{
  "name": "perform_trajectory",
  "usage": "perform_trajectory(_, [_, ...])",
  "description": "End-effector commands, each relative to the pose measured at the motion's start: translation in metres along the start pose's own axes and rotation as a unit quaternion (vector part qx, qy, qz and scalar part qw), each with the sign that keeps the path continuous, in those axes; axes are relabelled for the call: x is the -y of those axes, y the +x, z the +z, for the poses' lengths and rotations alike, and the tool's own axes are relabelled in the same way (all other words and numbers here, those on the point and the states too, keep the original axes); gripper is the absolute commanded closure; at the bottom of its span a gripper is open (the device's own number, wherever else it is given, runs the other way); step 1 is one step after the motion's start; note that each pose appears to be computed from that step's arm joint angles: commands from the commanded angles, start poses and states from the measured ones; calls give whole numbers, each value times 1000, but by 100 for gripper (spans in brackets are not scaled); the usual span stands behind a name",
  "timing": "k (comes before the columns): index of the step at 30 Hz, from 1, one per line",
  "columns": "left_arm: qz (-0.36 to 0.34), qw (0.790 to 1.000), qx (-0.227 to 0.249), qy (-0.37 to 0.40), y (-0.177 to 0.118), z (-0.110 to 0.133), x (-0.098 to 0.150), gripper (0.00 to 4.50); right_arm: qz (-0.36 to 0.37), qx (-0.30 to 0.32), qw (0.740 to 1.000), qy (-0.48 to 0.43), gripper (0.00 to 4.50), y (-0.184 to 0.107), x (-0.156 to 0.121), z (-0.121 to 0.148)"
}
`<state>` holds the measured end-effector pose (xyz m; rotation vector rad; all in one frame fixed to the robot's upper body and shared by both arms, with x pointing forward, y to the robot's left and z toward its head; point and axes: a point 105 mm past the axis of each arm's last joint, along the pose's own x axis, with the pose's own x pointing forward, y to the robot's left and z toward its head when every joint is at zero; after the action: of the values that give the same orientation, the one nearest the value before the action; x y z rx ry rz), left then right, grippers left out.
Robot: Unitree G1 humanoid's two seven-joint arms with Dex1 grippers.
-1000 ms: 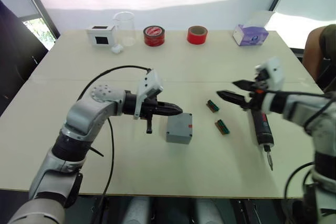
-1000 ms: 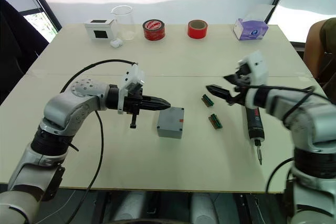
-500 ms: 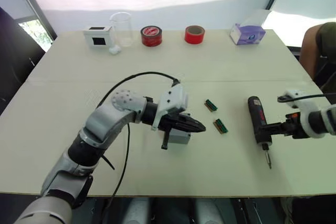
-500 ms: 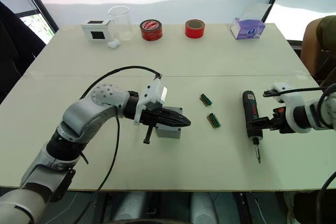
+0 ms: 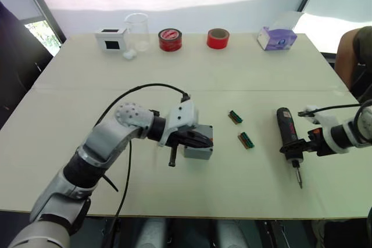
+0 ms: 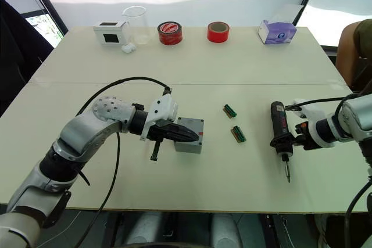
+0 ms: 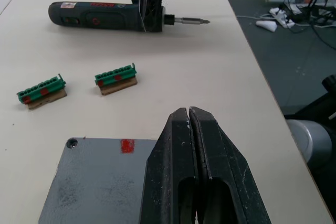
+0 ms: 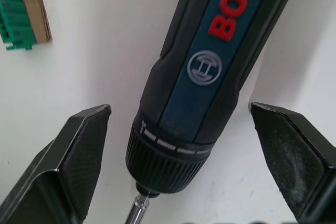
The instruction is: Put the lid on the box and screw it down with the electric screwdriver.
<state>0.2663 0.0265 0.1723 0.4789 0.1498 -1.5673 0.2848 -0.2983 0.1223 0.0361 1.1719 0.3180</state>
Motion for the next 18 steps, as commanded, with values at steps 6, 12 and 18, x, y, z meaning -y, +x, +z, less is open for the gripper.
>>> perform_trajectory(6, [9,1000,7,20,2,7,-1,450,-1,-7,999,-31,273,6,-2,3])
perform_trajectory(12, [61,998,3,4,-15,-3,-20,450,-42,63,995,-72,273,-11,12,31])
perform_trajectory(18, [114,992,19,-49,-40,-15,-39,450,47,420,893,-156,273,-76,-36,131])
